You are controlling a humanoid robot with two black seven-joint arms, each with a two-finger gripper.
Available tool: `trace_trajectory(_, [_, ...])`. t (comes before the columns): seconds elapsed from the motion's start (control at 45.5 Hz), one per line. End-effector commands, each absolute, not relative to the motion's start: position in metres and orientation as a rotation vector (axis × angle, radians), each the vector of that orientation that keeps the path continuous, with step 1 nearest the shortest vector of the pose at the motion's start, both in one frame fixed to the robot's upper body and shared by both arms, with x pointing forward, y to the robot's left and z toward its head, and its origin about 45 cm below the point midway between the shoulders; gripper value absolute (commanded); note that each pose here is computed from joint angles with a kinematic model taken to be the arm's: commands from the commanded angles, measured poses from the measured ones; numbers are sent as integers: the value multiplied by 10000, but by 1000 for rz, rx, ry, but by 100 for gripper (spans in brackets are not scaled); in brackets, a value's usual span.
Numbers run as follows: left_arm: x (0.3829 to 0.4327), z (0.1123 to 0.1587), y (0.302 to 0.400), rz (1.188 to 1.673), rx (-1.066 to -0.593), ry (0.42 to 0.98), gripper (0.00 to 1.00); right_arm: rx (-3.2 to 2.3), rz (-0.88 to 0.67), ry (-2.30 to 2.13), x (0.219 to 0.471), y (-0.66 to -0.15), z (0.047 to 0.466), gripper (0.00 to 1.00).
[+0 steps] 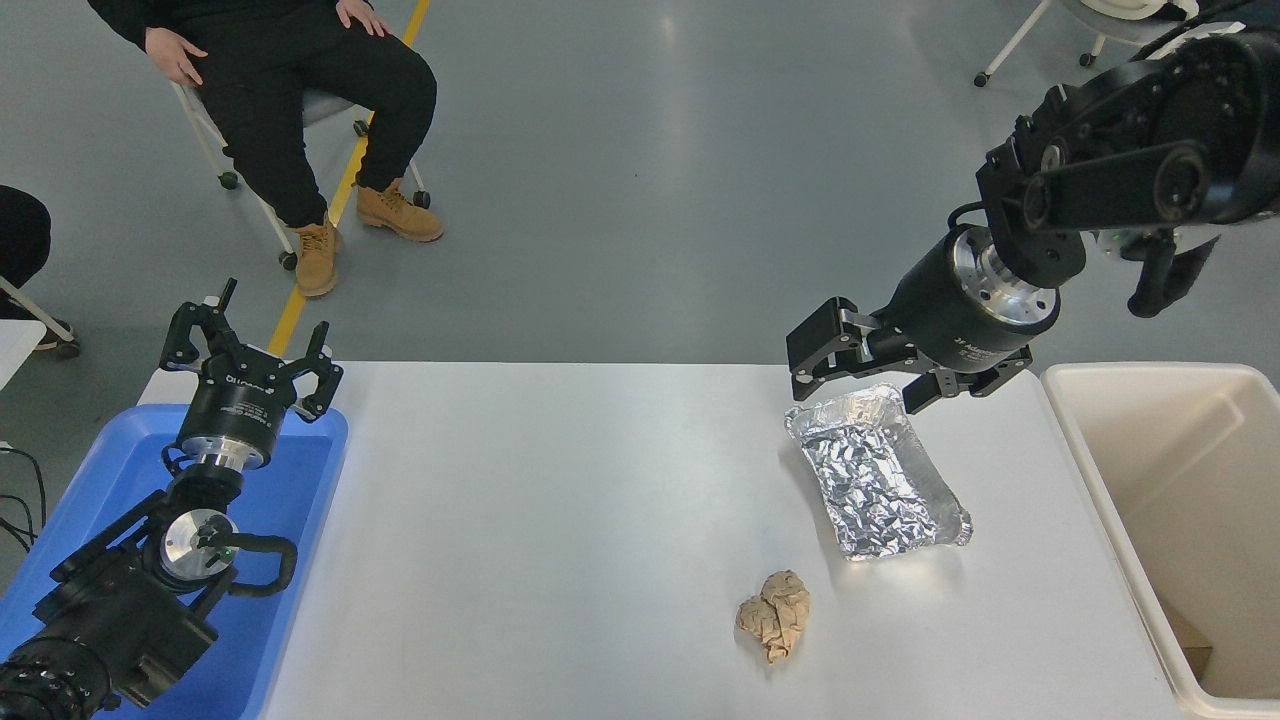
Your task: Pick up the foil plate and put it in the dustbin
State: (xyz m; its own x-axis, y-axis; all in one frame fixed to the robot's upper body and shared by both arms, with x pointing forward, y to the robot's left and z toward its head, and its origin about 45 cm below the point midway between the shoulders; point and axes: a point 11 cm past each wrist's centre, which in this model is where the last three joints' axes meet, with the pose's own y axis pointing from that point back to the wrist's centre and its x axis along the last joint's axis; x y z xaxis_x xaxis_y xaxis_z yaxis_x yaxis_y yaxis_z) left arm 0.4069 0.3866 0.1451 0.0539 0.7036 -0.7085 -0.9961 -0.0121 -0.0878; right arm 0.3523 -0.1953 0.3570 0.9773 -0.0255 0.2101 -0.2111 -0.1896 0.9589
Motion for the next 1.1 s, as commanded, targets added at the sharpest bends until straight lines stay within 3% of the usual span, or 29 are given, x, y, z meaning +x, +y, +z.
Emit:
trace_trajectory(0.0, [4069, 1450, 3866, 1458, -684, 547, 99, 1740, 120, -188, 3513, -2103, 3443, 100])
trace_trajectory(0.791, [4069, 1450, 3866, 1458, -684, 547, 99, 1547, 421, -440, 3984, -2908, 2164, 100])
trace_trajectory(1.077, [4069, 1450, 3866, 1458, -684, 547, 99, 1496, 538, -493, 4015, -3106, 1667, 100])
